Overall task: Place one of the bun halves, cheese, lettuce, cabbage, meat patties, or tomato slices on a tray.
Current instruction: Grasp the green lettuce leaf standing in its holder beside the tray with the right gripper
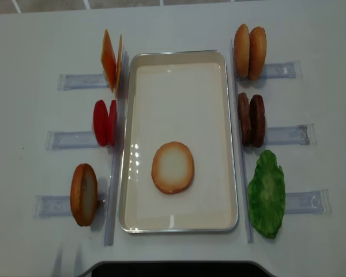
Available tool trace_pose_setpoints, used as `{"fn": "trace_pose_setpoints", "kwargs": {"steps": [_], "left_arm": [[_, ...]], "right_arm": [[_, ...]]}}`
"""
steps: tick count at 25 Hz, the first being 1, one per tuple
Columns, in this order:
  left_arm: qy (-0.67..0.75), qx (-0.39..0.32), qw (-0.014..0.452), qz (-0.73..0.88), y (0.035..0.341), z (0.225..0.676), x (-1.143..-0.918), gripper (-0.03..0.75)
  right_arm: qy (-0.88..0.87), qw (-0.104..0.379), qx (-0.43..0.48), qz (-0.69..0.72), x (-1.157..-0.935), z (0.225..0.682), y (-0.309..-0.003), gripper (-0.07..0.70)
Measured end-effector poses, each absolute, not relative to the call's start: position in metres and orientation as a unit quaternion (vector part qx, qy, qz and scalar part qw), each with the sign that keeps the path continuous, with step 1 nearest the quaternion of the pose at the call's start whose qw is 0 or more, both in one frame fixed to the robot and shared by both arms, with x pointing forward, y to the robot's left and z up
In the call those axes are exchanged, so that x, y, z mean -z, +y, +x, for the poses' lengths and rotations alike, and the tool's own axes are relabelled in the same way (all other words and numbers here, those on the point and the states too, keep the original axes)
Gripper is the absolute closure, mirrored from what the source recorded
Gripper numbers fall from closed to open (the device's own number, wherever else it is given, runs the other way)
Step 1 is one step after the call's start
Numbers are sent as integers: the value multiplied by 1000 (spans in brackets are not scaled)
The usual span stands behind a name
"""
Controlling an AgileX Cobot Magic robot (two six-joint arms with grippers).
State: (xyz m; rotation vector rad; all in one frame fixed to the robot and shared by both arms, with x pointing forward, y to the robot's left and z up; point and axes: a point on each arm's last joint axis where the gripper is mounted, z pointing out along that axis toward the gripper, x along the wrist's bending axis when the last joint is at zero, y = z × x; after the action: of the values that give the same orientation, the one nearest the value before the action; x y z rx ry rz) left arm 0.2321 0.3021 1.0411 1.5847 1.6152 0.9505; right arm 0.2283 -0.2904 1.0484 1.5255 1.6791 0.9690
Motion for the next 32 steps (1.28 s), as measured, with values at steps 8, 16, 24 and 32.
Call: {"fn": "trace_pose_setpoints", "kwargs": {"steps": [8,16,24,32], "left_arm": [[620,-365,337,608,302,232,-1041,370],[620,-365,337,608,302,232,-1041,370],[620,-365,337,608,302,232,-1041,370],[620,-365,337,608,302,232,-1041,370]], "right_arm": [[642,331,-371,584,-1048,228,-290,231],[642,331,-371,584,-1048,228,-290,231],[642,331,-371,584,-1048,228,-290,231],[634,315,-370,602,-1061,232,-290,231]]}}
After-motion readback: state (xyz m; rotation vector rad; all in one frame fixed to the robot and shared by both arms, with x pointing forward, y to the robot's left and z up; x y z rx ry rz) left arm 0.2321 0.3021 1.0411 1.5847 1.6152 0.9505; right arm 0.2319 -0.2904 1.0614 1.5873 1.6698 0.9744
